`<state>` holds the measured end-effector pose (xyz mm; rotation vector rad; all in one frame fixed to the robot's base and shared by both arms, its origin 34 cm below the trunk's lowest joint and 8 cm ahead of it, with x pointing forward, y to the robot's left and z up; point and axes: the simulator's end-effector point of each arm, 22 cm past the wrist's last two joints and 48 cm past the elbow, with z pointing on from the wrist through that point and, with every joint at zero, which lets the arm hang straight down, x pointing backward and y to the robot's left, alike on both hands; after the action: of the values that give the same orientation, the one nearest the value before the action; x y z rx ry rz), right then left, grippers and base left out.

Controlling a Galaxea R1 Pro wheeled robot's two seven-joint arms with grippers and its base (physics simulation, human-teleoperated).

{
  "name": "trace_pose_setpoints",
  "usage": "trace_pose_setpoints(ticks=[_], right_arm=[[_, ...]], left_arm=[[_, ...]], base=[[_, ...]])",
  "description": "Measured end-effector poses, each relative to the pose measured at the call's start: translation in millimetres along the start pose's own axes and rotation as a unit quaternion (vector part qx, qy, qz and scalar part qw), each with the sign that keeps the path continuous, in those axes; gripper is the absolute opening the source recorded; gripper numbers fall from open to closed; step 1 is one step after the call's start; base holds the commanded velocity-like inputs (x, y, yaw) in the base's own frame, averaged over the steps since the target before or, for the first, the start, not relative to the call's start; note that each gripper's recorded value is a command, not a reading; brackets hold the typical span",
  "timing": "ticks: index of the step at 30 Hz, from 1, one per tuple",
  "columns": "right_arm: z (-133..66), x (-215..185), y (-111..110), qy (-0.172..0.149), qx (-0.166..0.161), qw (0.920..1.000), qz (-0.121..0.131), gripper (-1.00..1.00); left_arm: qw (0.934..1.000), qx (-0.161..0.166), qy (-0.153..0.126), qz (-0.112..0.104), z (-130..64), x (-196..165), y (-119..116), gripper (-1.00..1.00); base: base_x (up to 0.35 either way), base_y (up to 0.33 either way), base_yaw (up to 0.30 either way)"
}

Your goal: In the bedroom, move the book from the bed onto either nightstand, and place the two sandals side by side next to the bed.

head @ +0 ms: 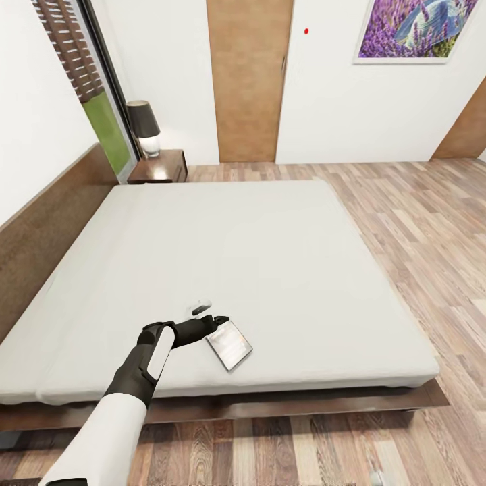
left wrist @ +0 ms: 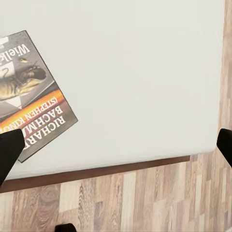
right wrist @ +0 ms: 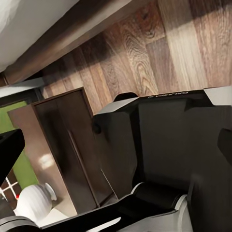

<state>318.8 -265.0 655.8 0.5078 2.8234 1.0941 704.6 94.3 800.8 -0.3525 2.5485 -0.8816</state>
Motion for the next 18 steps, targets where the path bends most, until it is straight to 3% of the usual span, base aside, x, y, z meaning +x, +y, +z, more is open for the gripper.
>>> trace_pose_setpoints(ticks=[18], right_arm=[[2.5, 9.0, -6.5, 0.009, 0.004, 0.9999, 0.009, 1.00]], left_arm=[[0.9999, -0.004, 0.010, -0.008, 9.0, 10.0, 10.6, 1.00]], base=[[0.000, 0.000, 0.000]])
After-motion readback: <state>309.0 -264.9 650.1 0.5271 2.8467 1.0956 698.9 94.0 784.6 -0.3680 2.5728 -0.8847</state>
